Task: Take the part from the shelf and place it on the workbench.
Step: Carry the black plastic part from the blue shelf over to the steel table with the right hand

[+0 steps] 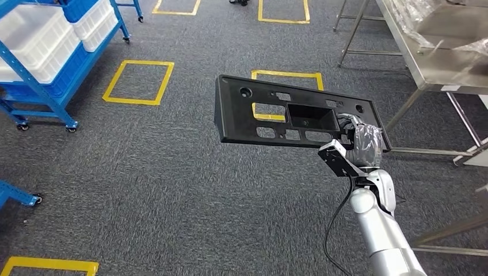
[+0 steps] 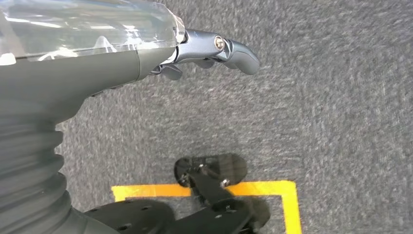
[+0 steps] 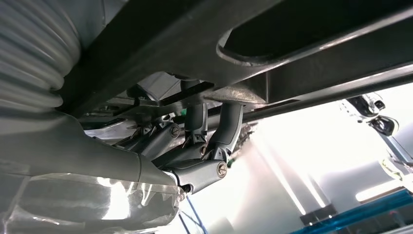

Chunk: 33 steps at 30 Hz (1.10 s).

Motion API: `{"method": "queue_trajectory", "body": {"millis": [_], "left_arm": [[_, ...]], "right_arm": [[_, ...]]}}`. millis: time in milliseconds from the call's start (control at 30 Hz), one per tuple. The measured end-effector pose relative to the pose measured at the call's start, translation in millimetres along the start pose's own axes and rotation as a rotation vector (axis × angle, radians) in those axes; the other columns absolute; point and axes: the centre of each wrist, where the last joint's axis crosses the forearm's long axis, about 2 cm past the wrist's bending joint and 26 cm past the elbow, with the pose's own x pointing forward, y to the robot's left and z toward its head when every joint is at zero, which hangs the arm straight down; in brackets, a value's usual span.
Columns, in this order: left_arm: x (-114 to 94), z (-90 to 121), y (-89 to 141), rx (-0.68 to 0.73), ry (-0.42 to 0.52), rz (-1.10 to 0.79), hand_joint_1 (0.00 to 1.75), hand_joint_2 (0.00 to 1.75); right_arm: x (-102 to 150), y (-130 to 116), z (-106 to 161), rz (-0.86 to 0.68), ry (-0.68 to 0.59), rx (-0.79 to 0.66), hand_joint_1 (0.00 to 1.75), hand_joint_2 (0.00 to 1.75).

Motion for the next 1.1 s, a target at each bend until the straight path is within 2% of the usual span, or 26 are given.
{"method": "queue_trajectory", "body": {"millis": [200, 567, 733, 1100], "left_arm": [[-1.4, 0.7, -0.1, -0.001, 0.008, 0.001, 0.0, 1.75], [-3.3, 1.7, -0.2, 0.001, 0.009, 0.002, 0.0, 1.75], [-8.8, 4.6, -0.3, 0.001, 0.016, 0.006, 0.0, 1.75], [-8.2, 4.7, -2.5, -0.018, 0.01, 0.015, 0.0, 1.75]], "right_arm": [[3.8, -1.2, 0.6, 0.0, -0.004, -0.004, 1.75, 1.75], [1.8, -18.3, 1.6, -0.004, -0.002, -0.08, 1.75, 1.75], [-5.0, -19.2, 14.5, -0.004, 0.022, -0.074, 1.75, 1.75], [-24.9, -35.5, 19.6, 0.043, 0.04, -0.087, 1.75, 1.75]]}}
